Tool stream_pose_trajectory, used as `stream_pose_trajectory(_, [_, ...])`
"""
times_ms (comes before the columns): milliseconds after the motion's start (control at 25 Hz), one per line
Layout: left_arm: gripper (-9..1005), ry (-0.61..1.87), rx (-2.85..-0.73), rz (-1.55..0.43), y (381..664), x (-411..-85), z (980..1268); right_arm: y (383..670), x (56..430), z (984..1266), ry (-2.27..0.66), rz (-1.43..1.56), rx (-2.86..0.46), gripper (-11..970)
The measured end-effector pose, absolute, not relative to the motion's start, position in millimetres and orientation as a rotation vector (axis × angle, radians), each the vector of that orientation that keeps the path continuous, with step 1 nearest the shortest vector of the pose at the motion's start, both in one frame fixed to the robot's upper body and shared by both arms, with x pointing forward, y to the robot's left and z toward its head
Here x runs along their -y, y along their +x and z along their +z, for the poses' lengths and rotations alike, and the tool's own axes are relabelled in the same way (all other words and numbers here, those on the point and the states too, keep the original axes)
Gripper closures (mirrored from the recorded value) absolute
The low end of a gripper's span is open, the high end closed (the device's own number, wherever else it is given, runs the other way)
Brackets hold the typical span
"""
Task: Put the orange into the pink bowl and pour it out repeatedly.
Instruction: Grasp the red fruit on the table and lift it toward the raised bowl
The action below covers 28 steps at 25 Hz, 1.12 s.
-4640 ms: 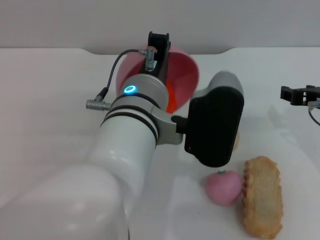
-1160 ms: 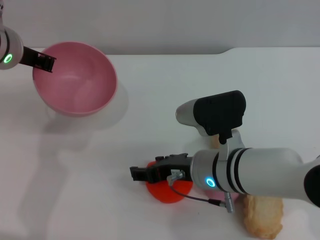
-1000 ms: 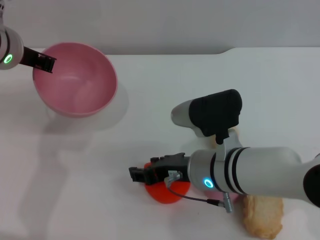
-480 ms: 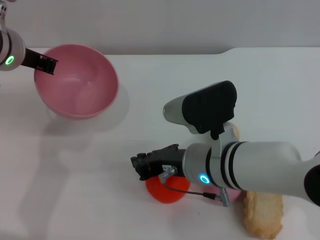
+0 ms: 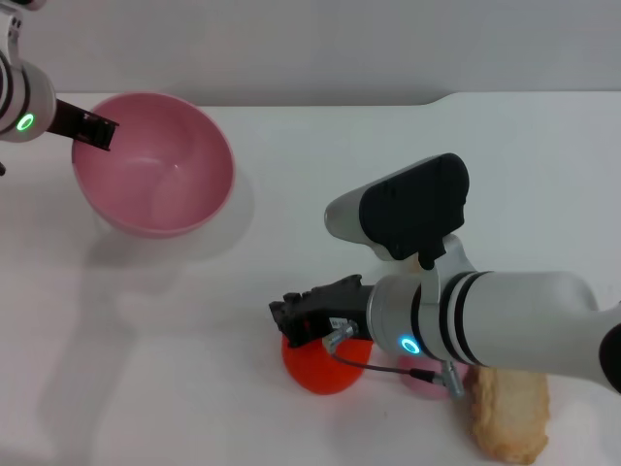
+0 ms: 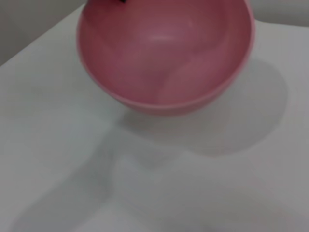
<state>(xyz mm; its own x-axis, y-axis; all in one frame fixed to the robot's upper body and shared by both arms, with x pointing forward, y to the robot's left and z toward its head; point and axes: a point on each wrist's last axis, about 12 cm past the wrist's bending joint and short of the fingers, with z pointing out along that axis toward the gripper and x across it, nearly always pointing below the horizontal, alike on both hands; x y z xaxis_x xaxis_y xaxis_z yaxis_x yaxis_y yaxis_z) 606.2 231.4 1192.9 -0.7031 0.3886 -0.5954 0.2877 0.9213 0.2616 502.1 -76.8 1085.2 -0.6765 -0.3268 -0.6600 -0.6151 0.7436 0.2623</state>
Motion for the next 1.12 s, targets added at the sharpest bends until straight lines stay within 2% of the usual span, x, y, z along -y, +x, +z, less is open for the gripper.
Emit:
stream_pose_trajectory(240, [954,0.485,-2.405,0.194,607,-230,1190,498,74,1095,-0.733,0.623,-2.308,779])
stream_pose_trajectory(440, [954,0.489,-2.412,0.195,607,-230,1188,496,75,1095,-0.743,0.613,-2.328,555])
stream_pose_trajectory(880, [955,0.517,-2.433,0.197,612,-223,1183,481,76,1110,-0.796,0.475,-2.428,315])
stream_pose_trajectory(960, [955,0.522,-2.441,0.197,613,-222,1181,477,74,1111,-0.801,0.483,-2.441,124])
stream_pose_trajectory(1120, [954,0.528,-2.444,0.196,615,-220,1180,474,73,1109,-0.804,0.483,-2.454,140])
